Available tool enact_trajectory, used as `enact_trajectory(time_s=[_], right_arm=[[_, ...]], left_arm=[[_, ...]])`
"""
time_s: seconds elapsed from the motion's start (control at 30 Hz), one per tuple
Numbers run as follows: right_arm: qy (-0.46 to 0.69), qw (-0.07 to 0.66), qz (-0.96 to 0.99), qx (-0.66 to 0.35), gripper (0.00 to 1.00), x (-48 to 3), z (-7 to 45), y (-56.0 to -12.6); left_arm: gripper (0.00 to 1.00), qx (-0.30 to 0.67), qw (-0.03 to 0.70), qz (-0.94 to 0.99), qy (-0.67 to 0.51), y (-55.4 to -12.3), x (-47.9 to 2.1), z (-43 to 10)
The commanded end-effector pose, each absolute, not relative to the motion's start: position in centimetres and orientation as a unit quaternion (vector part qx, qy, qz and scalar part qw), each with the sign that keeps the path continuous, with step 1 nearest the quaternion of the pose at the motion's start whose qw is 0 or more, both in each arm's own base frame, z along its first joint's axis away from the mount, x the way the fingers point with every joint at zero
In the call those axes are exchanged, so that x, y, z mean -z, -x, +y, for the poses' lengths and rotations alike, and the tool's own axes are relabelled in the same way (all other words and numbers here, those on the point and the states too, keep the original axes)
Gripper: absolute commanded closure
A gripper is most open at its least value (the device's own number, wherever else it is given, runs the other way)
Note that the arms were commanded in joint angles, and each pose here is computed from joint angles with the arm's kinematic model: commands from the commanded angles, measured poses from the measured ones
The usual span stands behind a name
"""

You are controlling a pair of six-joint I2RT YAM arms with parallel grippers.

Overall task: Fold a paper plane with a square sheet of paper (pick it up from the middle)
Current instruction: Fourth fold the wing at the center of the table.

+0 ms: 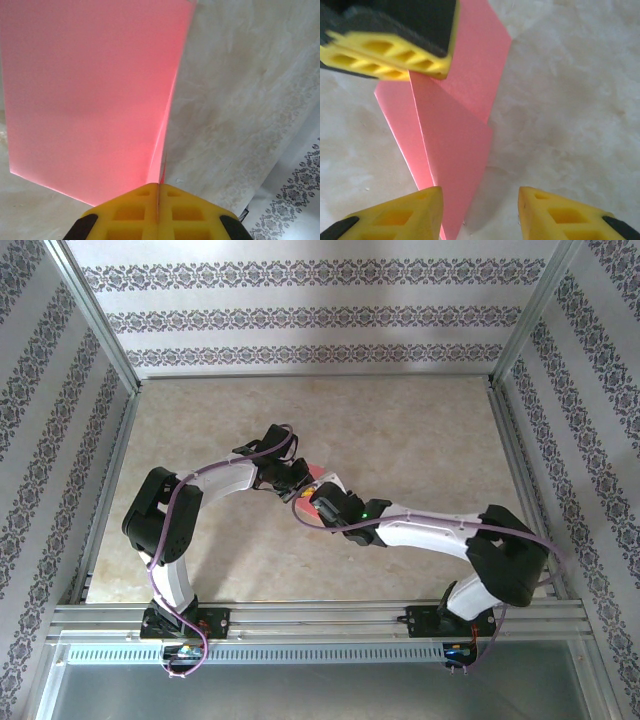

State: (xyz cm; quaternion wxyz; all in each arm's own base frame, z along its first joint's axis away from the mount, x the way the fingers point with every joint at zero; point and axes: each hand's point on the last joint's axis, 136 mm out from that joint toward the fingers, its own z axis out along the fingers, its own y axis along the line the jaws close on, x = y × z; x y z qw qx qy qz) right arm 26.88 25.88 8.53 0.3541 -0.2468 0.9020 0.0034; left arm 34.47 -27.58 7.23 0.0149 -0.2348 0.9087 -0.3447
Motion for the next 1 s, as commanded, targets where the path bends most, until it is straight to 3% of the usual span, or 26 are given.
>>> enact_trajectory(time_s=[0.0, 0.37, 0.97], right_arm=[[0.245, 0.346, 0.905, -0.019, 0.55, -8.4, 26.0, -26.1], [0.254, 0.318, 0.913, -0.012, 0.56, -5.7, 27.7, -26.7], [0.256, 0.310, 0.915, 0.045, 0.76, -3.7, 26.8, -27.5]], left_arm=[[0.99, 0.331, 0.004, 0.908, 0.257, -34.2, -7.2, -27.7], [0.96, 0.332, -0.002, 0.902, 0.277, -34.3, -6.9, -27.7], [0.95, 0.333, -0.007, 0.901, 0.278, -34.1, -6.8, -27.7]])
